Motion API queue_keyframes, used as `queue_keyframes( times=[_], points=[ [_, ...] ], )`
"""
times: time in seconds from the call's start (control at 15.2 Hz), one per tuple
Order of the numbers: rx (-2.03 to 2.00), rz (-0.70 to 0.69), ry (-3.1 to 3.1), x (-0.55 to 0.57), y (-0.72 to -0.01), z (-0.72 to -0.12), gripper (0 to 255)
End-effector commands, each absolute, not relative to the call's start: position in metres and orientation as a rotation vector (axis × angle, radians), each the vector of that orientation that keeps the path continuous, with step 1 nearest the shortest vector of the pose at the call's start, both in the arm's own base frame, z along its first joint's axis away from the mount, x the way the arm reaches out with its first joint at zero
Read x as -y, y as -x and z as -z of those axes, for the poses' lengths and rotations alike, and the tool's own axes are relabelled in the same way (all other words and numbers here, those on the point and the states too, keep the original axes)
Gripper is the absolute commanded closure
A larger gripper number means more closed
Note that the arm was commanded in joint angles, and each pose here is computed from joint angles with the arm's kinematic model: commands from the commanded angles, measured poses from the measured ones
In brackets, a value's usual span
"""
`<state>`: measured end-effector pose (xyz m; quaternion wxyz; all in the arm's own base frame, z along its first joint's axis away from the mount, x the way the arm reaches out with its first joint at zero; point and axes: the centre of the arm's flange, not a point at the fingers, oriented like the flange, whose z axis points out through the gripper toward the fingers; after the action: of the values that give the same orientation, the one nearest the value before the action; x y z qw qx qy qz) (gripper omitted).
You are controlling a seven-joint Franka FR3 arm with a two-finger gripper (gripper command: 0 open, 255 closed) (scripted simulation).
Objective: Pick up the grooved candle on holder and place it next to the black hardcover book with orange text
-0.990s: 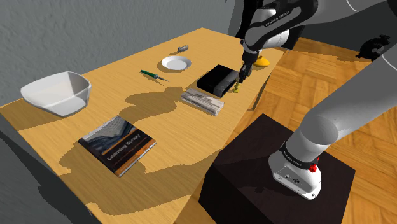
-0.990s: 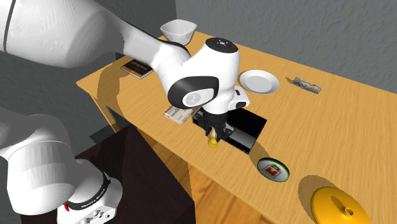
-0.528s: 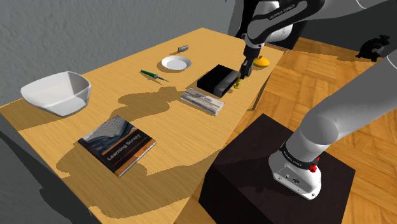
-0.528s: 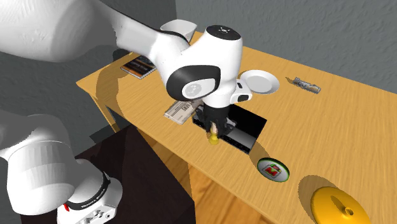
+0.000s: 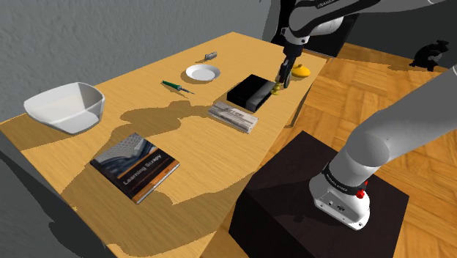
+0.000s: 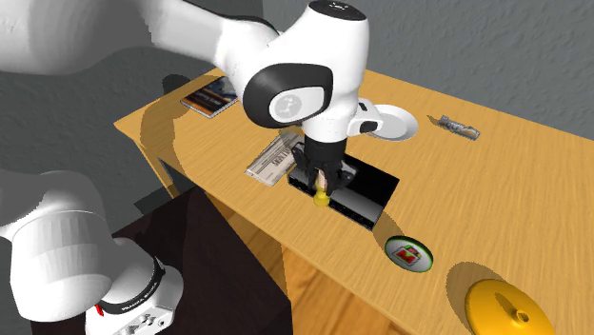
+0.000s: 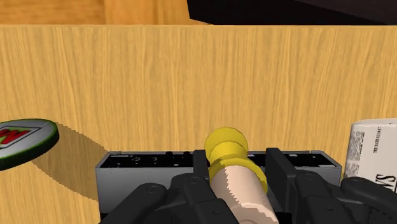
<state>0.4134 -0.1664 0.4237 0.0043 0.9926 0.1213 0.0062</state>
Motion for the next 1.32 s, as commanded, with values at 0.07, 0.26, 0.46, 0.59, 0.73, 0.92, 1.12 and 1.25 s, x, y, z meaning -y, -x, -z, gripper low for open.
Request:
queue_keyframes(
  times=[0.07,0.26,0.46,0.59,0.73,0.92,1.12,1.25],
  points=[
    [-0.38,-0.018,-3.11,0.166,-0.414,-0.438,255],
    [-0.38,-0.018,-3.11,0.166,-0.414,-0.454,255],
    [-0.38,-0.018,-3.11,0.166,-0.414,-0.47,255],
    [-0.38,-0.018,-3.11,0.166,-0.414,-0.481,255],
    [-0.38,-0.018,-3.11,0.166,-0.414,-0.491,255],
    [-0.38,-0.018,-3.11,0.166,-0.414,-0.507,255],
    [-0.38,-0.018,-3.11,0.166,-0.414,-0.523,255],
    [-0.38,-0.018,-3.11,0.166,-0.414,-0.534,255]
  ],
)
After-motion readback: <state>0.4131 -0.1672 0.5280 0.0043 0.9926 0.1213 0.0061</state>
